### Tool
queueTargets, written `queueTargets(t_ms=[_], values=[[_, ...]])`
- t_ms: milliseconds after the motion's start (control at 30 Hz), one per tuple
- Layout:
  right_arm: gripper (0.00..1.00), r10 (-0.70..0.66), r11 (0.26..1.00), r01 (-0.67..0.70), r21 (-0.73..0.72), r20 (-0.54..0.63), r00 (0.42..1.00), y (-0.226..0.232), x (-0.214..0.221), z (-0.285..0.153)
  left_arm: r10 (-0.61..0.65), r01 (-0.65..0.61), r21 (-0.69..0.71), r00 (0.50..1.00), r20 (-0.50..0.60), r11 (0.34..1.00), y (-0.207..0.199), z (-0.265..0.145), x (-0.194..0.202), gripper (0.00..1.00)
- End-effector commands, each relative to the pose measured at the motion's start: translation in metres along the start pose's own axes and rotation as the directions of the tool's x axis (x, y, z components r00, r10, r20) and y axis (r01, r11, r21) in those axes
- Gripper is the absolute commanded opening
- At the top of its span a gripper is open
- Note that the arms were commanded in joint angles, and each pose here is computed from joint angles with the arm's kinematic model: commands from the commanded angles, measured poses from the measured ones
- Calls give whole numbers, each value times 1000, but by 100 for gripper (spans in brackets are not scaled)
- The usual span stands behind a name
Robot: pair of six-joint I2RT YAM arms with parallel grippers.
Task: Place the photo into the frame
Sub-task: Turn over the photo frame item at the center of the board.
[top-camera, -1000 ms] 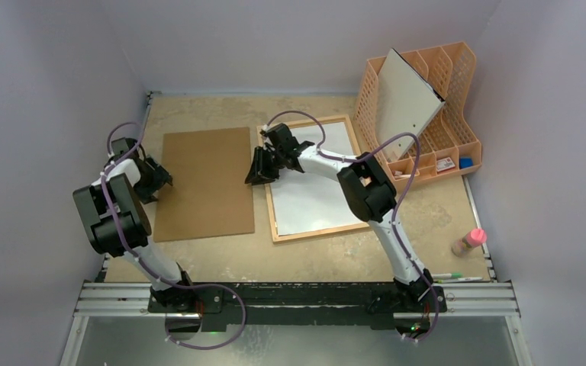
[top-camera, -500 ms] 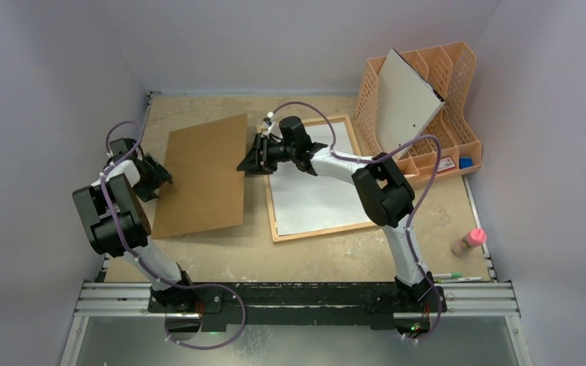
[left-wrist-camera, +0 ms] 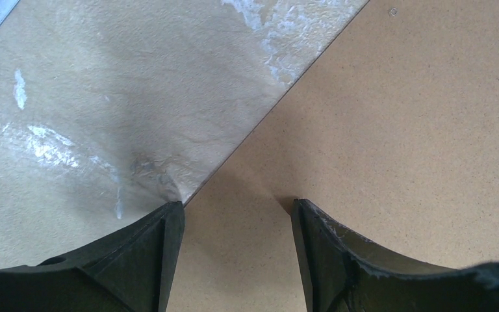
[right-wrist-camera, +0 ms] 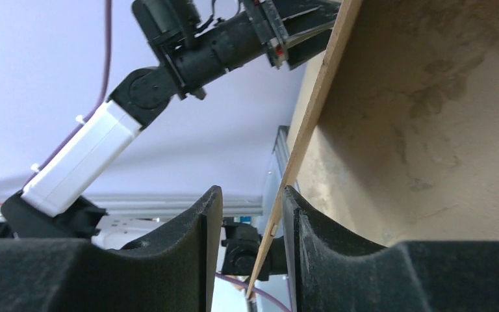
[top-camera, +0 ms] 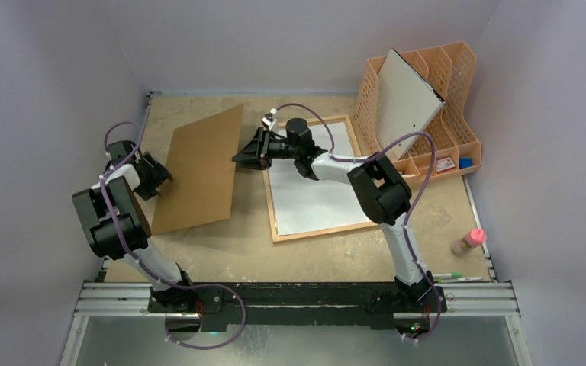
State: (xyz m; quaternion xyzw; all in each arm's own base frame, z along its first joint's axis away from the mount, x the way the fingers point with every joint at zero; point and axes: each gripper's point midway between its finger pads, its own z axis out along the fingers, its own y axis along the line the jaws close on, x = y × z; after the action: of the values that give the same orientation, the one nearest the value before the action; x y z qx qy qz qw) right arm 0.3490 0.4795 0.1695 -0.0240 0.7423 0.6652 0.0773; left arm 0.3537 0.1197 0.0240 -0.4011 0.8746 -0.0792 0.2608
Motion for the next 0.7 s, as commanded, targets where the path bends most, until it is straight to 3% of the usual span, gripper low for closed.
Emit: queueTargets(t_ms=[0, 233, 467, 667], values=[[44, -16, 990, 2, -138, -97, 995, 33, 32, 13, -62, 73, 20, 940, -335, 997, 2, 8, 96, 63], [50, -29, 991, 10, -133, -145, 989, 19, 43, 28, -61, 74, 24, 938, -341, 997, 1, 8, 97, 63], [48, -61, 998, 58, -27, -120, 991, 2, 44, 18, -63, 87, 48, 928, -368, 995, 0, 5, 109, 63], [41, -73, 992, 79, 99, -61, 995, -27, 39, 4, -59, 79, 40, 930, -362, 996, 3, 3, 111, 63]])
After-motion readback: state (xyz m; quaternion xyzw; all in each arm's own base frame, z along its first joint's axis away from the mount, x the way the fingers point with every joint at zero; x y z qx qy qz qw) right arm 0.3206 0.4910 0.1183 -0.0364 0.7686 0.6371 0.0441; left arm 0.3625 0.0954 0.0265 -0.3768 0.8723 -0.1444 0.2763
